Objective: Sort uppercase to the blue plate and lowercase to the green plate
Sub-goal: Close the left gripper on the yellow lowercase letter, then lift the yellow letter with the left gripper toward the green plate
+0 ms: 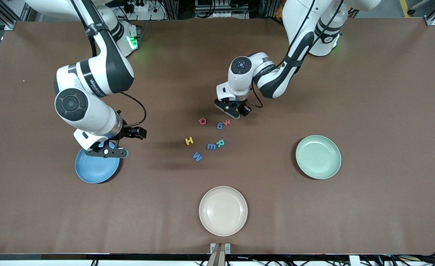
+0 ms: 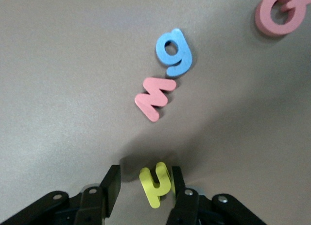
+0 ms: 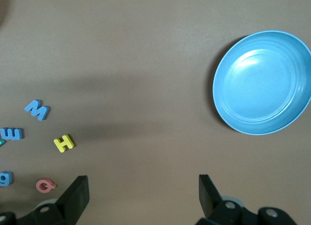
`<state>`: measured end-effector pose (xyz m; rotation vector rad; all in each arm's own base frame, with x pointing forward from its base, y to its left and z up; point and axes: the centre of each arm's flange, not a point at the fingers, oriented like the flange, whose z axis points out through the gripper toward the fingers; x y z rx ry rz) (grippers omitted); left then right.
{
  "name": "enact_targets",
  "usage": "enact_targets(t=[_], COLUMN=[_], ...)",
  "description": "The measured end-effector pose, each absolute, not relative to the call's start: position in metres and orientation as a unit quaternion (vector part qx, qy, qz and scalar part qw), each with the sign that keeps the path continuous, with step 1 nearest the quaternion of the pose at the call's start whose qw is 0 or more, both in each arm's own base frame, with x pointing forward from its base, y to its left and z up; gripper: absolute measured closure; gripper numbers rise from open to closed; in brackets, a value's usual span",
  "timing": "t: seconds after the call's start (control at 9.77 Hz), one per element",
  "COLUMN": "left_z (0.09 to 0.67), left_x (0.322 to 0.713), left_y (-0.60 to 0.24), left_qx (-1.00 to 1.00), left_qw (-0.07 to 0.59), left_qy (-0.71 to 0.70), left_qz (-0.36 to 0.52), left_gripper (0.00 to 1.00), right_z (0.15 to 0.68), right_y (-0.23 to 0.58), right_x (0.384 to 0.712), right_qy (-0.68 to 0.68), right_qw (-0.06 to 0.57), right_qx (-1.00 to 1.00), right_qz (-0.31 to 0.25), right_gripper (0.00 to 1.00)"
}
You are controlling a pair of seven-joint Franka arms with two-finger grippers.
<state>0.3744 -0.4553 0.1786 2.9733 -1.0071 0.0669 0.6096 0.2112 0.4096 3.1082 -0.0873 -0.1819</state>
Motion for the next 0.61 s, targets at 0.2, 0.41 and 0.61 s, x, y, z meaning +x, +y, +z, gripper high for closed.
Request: enact_targets(t=[0.2,0.41,0.61], left_z=[0.179,0.179,0.177], left_x=[0.375,0.375,0.375], left_y=[-0.455,-0.455,-0.454], left_qx=[0.947,0.947,0.952], left_qw=[0.001,0.001,0.000], left_qy=[-0.320,-0.319,-0.305], left_qz=[0.022,0.022,0.020], left_gripper=[0.50,0.48,0.48], right_z=[0.410,0.410,0.413], right_y=[0.211,0.209,0.195], right_x=[0.610,0.611,0.615], right_qy=[-0.028,-0.031,-0.042], right_qw=[0.013,0.013,0.013], right_qx=[0.998,0.998,0.997], right_qz=[-0.058,-0.058,-0.056], right_gripper=[0.00,0.00,0.00])
